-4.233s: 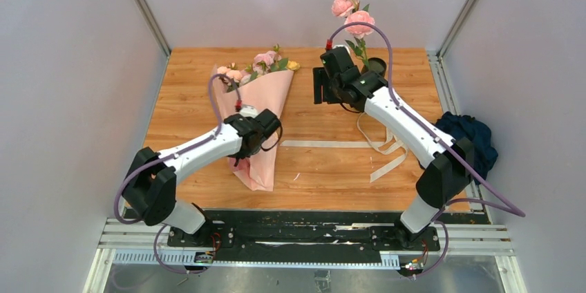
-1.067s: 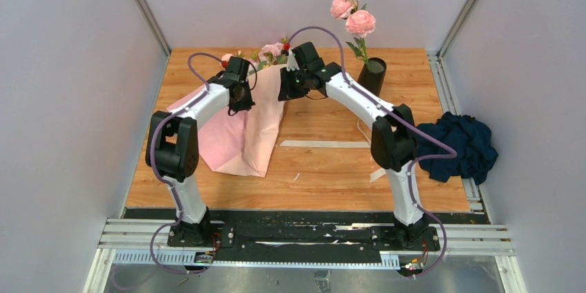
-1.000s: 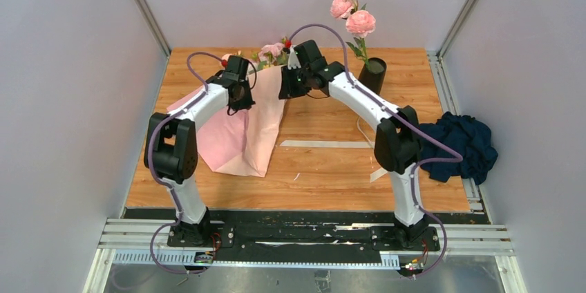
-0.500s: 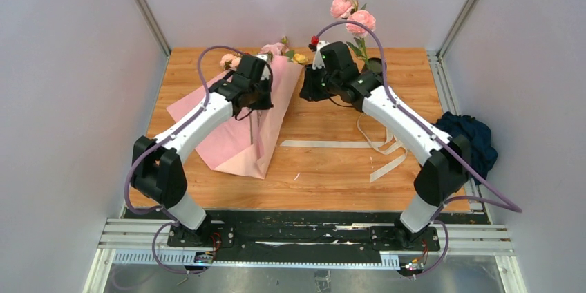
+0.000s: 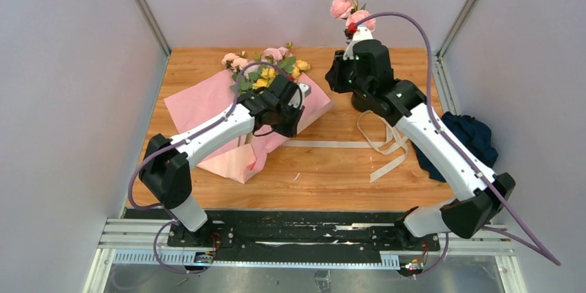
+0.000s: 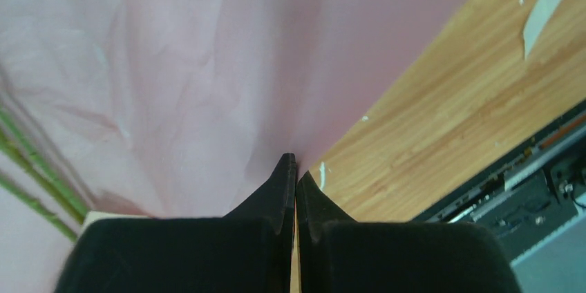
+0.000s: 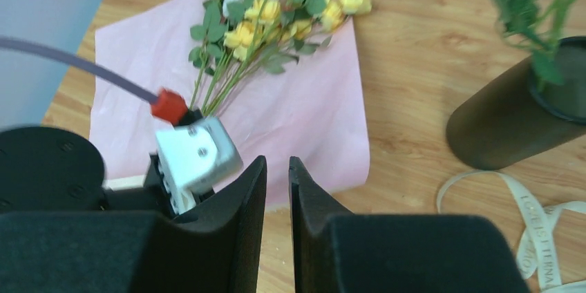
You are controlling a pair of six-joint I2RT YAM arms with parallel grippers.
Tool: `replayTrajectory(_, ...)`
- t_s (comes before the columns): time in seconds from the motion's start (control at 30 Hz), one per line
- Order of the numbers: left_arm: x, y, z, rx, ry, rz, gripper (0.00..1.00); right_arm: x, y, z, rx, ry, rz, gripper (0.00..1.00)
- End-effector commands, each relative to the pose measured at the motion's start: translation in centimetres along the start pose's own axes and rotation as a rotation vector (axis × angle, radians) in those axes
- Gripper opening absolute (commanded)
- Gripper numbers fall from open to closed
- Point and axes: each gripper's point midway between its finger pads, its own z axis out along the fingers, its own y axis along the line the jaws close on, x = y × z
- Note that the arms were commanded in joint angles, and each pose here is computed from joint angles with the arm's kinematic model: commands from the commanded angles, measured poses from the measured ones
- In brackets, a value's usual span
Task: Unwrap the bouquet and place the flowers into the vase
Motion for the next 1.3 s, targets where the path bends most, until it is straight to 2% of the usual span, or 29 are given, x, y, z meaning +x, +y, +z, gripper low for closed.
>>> replayTrajectory(0.0, 1.9, -3.3, 0.1, 0.082, 0.087, 0.078, 0.0, -2.5, -2.3, -1.7, 0.096, -0.07, -0.015, 0.22)
replayTrajectory(0.17, 2.6, -7.0, 2.1, 0.165, 0.148, 0.094, 0.0, -2.4, -2.5, -1.6, 0.102, -0.051, -0.029, 0.24)
replayTrajectory(0.23, 2.5, -8.3, 3.0, 0.184, 0.162, 0.108, 0.03, -1.8, -2.8, -1.3, 0.109, -0.023, -0.038, 0.28)
replayTrajectory(0.27, 2.4, -8.7, 3.2, 0.185, 0.159, 0.113, 0.07, -1.5, -2.8, -1.2, 0.109, -0.011, -0.042, 0.34)
replayTrajectory(0.3, 2.2, -8.8, 3.5, 0.183, 0.162, 0.112, 0.1, -0.8, -2.9, -0.8, 0.109, 0.014, -0.047, 0.44)
replayTrajectory(0.33, 2.0, -8.8, 3.5, 0.179, 0.154, 0.11, 0.15, -0.6, -3.1, -0.7, 0.114, 0.029, -0.046, 0.47)
replayTrajectory(0.4, 1.3, -8.5, 3.1, 0.152, 0.125, 0.116, 0.43, 0.4, -3.2, -0.2, 0.124, 0.07, -0.039, 0.56)
replayTrajectory(0.47, 0.9, -7.8, 1.9, 0.117, 0.089, 0.131, 0.63, 0.7, -3.2, 0.0, 0.125, 0.078, -0.028, 0.65)
replayTrajectory(0.57, 1.0, -6.0, -0.5, 0.04, 0.054, 0.147, 0.77, 0.5, -3.6, 0.2, 0.151, 0.066, -0.014, 0.74)
replayTrajectory(0.6, 1.2, -5.2, -1.1, 0.013, 0.046, 0.149, 0.78, 0.5, -3.8, 0.4, 0.161, 0.066, -0.005, 0.75)
replayTrajectory(0.63, 1.5, -4.3, -1.8, -0.01, 0.033, 0.141, 0.86, 0.4, -4.0, 0.6, 0.171, 0.067, 0.008, 0.76)
replayTrajectory(0.67, 1.6, -3.7, -2.6, -0.019, 0.02, 0.127, 0.88, 0.6, -3.9, 0.9, 0.17, 0.073, 0.018, 0.76)
replayTrajectory(0.83, 3.8, 3.5, -4.3, -0.161, 0.048, -0.022, 0.89, 3.0, -3.6, 2.9, 0.161, 0.151, 0.051, 0.76)
replayTrajectory(0.93, 5.1, 8.8, -4.6, -0.28, 0.07, -0.156, 0.89, 7.3, -3.3, 3.9, 0.155, 0.307, 0.076, 0.77)
replayTrajectory(1.03, 5.0, 11.7, -5.0, -0.372, 0.087, -0.217, 0.89, 10.8, -1.5, 3.3, 0.117, 0.447, 0.094, 0.8)
replayTrajectory(1.17, 3.4, 13.2, -4.7, -0.416, 0.07, -0.257, 0.89, 13.1, 1.2, 1.2, 0.093, 0.556, 0.086, 0.86)
replayTrajectory(1.27, 2.2, 13.2, -3.3, -0.369, 0.072, -0.312, 0.89, 14.1, 2.3, -1.1, 0.086, 0.635, 0.118, 0.86)
